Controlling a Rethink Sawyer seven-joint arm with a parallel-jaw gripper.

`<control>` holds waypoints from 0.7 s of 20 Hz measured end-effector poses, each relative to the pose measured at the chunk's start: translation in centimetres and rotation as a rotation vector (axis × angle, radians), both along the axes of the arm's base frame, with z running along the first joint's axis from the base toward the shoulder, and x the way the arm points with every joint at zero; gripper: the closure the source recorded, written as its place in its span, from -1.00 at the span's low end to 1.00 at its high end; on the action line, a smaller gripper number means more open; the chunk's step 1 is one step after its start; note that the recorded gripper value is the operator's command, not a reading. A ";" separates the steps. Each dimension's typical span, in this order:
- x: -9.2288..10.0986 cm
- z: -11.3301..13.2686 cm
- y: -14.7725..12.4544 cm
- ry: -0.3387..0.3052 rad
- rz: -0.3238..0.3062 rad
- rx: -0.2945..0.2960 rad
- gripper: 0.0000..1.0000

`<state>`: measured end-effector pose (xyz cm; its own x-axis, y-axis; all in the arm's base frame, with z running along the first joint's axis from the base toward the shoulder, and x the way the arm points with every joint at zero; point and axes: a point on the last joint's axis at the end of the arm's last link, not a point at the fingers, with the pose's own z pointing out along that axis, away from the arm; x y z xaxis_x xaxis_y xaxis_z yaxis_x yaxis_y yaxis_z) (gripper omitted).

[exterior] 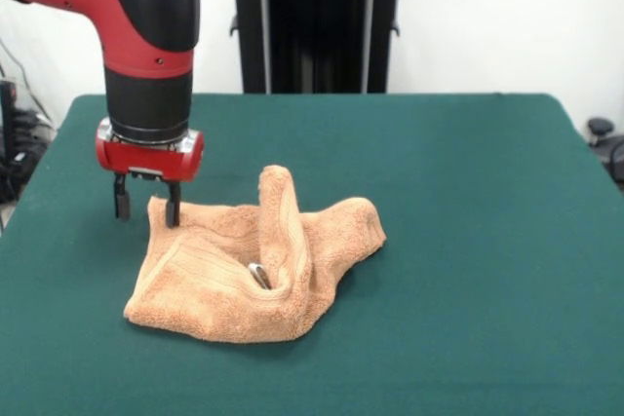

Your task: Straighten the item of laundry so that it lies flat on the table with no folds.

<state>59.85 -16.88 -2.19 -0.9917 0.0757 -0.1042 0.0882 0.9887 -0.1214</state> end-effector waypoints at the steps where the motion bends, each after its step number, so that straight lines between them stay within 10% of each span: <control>1: 0.0 0.0 0.0 0.000 0.001 0.000 -1.00; 14: 0.1 0.0 0.3 0.000 0.004 0.000 -1.00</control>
<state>59.91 -16.62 -2.21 -0.9920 0.0714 -0.1039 0.0839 0.9891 -0.1212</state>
